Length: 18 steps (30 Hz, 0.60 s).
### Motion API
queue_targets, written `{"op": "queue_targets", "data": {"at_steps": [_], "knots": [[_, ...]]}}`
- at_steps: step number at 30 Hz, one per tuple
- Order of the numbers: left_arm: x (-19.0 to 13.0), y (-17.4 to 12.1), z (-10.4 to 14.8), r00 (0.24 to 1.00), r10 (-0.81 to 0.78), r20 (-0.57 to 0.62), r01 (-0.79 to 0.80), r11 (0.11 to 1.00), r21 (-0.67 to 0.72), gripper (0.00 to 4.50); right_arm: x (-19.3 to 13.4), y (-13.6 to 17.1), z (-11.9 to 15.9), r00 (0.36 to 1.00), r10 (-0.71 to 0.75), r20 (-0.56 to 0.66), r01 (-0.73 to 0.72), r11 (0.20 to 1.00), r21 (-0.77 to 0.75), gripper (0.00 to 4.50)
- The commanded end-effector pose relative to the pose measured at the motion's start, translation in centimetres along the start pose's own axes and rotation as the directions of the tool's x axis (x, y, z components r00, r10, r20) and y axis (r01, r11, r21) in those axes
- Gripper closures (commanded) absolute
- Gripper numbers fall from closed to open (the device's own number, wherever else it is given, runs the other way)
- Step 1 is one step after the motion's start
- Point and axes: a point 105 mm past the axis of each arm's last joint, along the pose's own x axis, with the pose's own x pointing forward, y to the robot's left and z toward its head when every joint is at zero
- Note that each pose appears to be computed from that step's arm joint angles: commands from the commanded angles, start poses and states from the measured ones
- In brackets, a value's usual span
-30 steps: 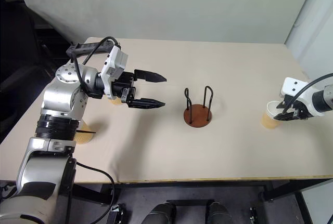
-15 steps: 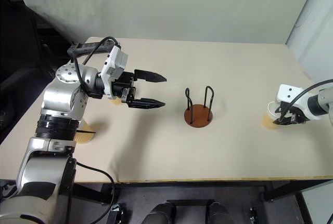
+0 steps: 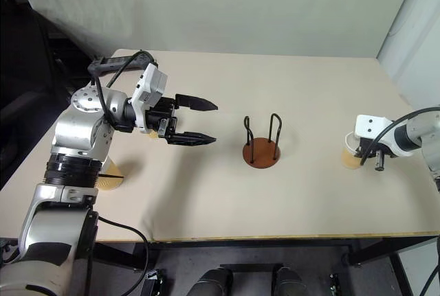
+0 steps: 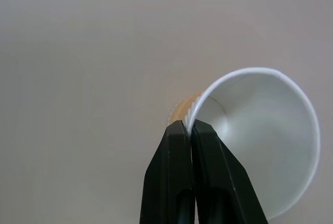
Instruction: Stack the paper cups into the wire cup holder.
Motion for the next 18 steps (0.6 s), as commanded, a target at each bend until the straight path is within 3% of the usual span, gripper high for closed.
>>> {"op": "queue_targets", "data": {"at_steps": [1,7,18], "knots": [[-0.8,0.2,0.8,1.000,0.006,-0.018,-0.005,0.999,0.048,0.00,-2.2,-2.1,3.5,0.994,-0.087,0.061,0.093,0.990,-0.104,4.47],[-1.1,0.4,0.2,0.998,-0.009,-0.065,0.013,0.998,0.061,0.00,-4.0,-3.4,8.7,0.979,-0.117,0.168,0.151,0.966,-0.210,4.47],[-1.9,1.4,-0.9,0.994,0.001,-0.107,0.004,0.999,0.046,0.00,-6.6,-4.6,15.5,0.951,-0.119,0.285,0.214,0.919,-0.332,4.47]]}}
